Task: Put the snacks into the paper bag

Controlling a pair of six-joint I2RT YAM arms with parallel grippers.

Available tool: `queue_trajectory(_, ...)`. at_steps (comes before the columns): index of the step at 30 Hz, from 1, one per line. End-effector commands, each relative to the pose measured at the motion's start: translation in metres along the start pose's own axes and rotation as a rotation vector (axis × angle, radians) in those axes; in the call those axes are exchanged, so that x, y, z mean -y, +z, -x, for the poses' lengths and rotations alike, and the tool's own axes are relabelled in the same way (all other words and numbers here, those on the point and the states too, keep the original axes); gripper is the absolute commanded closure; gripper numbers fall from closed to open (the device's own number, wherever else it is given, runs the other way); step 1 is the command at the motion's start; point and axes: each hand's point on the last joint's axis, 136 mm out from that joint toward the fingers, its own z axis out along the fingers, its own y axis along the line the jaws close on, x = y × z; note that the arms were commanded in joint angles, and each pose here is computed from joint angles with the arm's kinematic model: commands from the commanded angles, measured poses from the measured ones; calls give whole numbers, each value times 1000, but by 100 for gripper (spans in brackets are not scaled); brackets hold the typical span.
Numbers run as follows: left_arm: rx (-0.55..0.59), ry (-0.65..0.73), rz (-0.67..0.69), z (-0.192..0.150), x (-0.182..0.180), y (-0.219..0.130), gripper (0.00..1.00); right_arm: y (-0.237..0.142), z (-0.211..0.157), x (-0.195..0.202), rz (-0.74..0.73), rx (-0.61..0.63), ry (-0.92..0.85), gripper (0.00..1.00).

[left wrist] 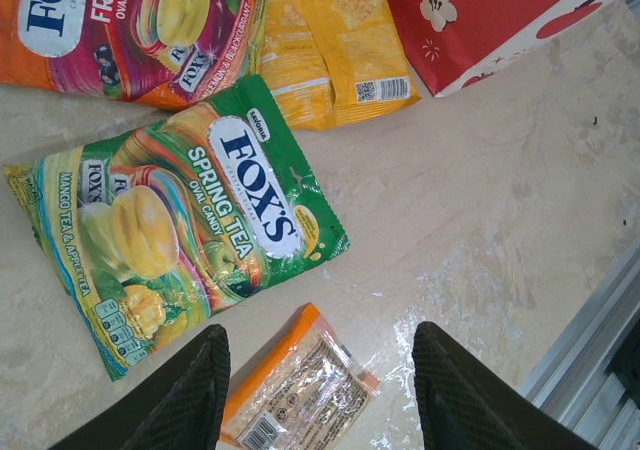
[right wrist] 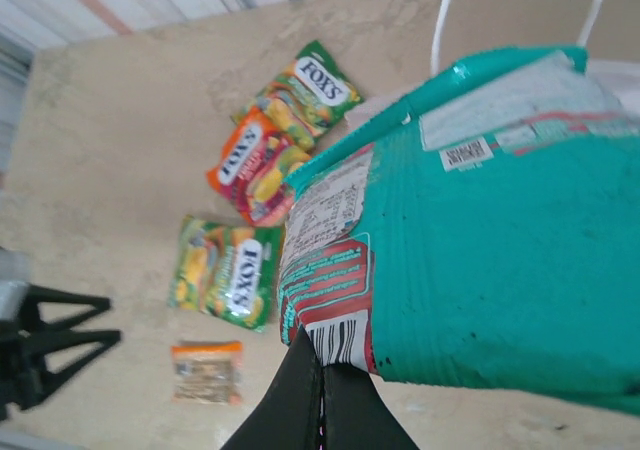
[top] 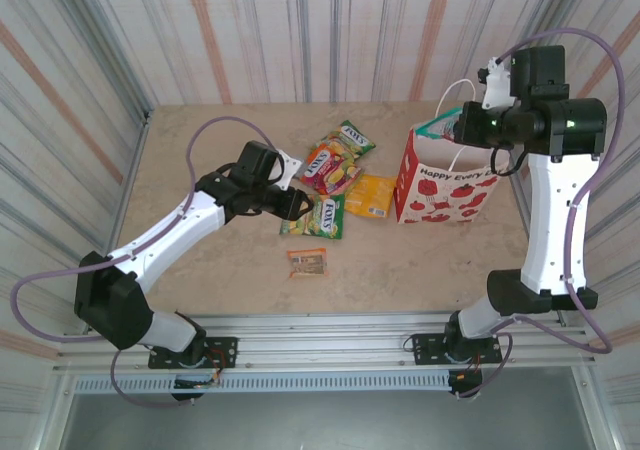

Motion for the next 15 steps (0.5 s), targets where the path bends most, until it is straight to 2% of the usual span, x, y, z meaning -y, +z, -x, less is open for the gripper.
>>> queue_trajectory(1,29,27,12,10,1,-14,47,-9,-2,2,-13,13,-215,100)
queue_trajectory(8,25,-2,-20,16,4,-6,47,9,-7,25,-102,-65,-374,100)
queue_trajectory(15,20,14,-3,19,1,-5,48,24,-5,30,-105,-116,-567,100)
